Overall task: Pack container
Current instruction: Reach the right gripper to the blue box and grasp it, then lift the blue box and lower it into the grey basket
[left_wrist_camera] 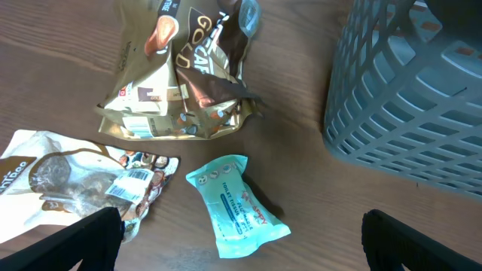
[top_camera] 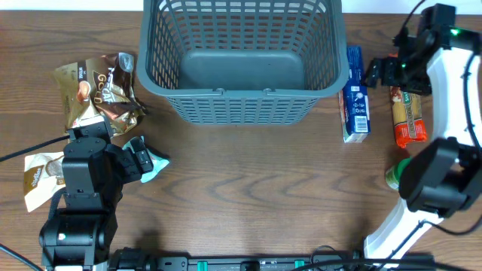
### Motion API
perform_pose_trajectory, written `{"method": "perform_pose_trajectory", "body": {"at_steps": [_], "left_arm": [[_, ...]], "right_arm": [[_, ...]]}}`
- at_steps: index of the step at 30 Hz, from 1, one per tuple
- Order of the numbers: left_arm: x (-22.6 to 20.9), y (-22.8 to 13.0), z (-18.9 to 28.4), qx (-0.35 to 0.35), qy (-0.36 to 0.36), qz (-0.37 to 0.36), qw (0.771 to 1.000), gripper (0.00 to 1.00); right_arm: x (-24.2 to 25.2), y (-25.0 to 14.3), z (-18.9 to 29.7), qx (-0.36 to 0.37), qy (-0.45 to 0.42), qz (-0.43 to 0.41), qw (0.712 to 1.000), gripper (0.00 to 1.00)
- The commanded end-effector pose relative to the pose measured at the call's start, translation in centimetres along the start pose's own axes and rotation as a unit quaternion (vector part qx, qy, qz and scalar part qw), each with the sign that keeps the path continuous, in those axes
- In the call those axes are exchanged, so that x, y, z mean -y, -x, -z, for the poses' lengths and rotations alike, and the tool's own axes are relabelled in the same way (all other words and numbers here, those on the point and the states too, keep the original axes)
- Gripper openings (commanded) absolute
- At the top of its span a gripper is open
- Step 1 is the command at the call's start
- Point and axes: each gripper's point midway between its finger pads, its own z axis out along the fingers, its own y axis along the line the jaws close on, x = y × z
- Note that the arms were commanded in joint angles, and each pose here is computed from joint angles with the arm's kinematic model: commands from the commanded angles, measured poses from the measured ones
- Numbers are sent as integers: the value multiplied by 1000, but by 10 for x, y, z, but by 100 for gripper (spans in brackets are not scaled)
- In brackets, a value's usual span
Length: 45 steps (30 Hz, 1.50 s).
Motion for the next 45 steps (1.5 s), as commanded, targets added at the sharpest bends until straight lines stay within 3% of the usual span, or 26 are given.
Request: {"method": "perform_pose_trajectory", "body": {"at_steps": [1,10,19,25,30,32,37,45], "left_arm": [[0,8,6,12,-3,6,1000,99],[1,8,6,12,-3,6,1000,98],[1,8,6,12,-3,6,1000,99],[0,8,6,12,-3,6,1000,98],[0,8,6,12,-3,6,1000,98],[0,8,6,12,-3,6,1000,98],[0,9,6,13,-2,6,1000,98],[-2,14,7,25,6,8,1000,98]], "right_arm": [[-8,8,-23,-10,2,40,999,99],[-28,16,-77,-26,8,100,995,99],[-35,10,-116,-53,-3,109,993,99],[-31,0,-138,-79,-7,105,991,91],[-31,-3,-143,-85,-7,105,991,68],[-31,-3,-143,-86,-6,105,991,46],[-33,-6,-141,-91,-1,90,992,4],[-30,10,-111,-64,1,46,997,1]]}}
